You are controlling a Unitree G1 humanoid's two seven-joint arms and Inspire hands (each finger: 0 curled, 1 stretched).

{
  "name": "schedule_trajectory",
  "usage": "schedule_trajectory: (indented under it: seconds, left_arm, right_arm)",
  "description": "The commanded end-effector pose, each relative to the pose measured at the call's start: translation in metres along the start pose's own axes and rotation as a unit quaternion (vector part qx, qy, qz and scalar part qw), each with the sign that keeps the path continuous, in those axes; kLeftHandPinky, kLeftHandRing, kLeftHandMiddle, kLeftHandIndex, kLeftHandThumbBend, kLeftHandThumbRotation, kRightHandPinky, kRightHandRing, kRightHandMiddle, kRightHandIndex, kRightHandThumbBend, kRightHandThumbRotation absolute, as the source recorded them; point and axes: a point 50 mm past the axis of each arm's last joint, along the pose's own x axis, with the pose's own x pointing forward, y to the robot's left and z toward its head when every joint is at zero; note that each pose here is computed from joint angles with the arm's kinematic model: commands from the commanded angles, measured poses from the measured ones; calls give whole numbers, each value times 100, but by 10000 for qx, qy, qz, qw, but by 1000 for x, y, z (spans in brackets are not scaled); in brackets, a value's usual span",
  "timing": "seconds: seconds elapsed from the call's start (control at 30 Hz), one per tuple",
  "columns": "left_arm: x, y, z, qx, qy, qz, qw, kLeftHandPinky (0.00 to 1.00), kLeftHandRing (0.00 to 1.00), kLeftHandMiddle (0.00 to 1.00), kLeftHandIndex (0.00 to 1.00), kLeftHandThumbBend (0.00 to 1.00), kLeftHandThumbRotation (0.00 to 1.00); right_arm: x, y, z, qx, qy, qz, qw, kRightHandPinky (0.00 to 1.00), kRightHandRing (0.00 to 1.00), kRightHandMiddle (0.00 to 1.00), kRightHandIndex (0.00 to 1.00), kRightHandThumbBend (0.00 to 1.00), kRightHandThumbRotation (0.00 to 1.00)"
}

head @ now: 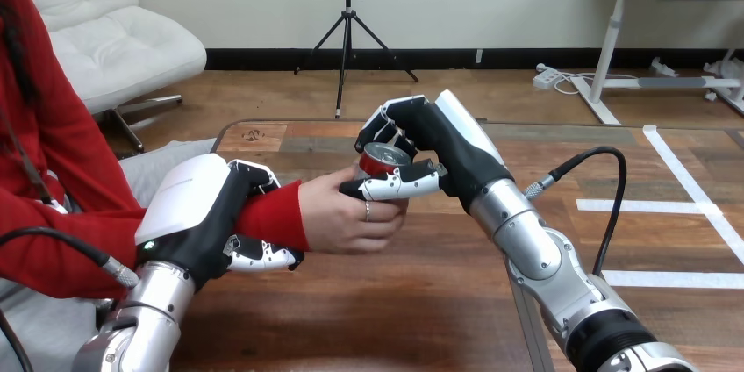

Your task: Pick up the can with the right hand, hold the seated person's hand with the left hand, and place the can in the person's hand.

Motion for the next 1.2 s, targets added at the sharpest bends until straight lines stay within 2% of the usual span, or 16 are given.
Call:
schedule_trajectory:
  seconds: [0.0,0.37,0.7,1.1,1.17]
  left_arm:
    - [31,36,57,-324,-1253,853,9879,34,38,41,40,64,0]
    - [30,37,57,-331,-1304,932,9865,33,37,40,39,64,0]
    - [28,39,57,-377,-1364,1021,9847,32,36,40,39,65,0]
    - [27,39,56,-327,-1421,971,9845,34,39,43,42,67,0]
    - [26,39,56,-278,-1419,940,9850,36,42,45,45,67,6]
  right_arm:
    - [29,-3,65,-86,-1366,24,9906,29,32,38,43,77,0]
    - [26,-4,62,-105,-1322,69,9911,28,31,38,43,78,0]
    - [25,-5,55,-81,-1077,174,9940,30,33,39,44,77,0]
    - [21,-9,45,9,-754,353,9965,37,43,47,52,80,2]
    - [21,-10,43,5,-708,382,9968,38,45,50,54,80,7]
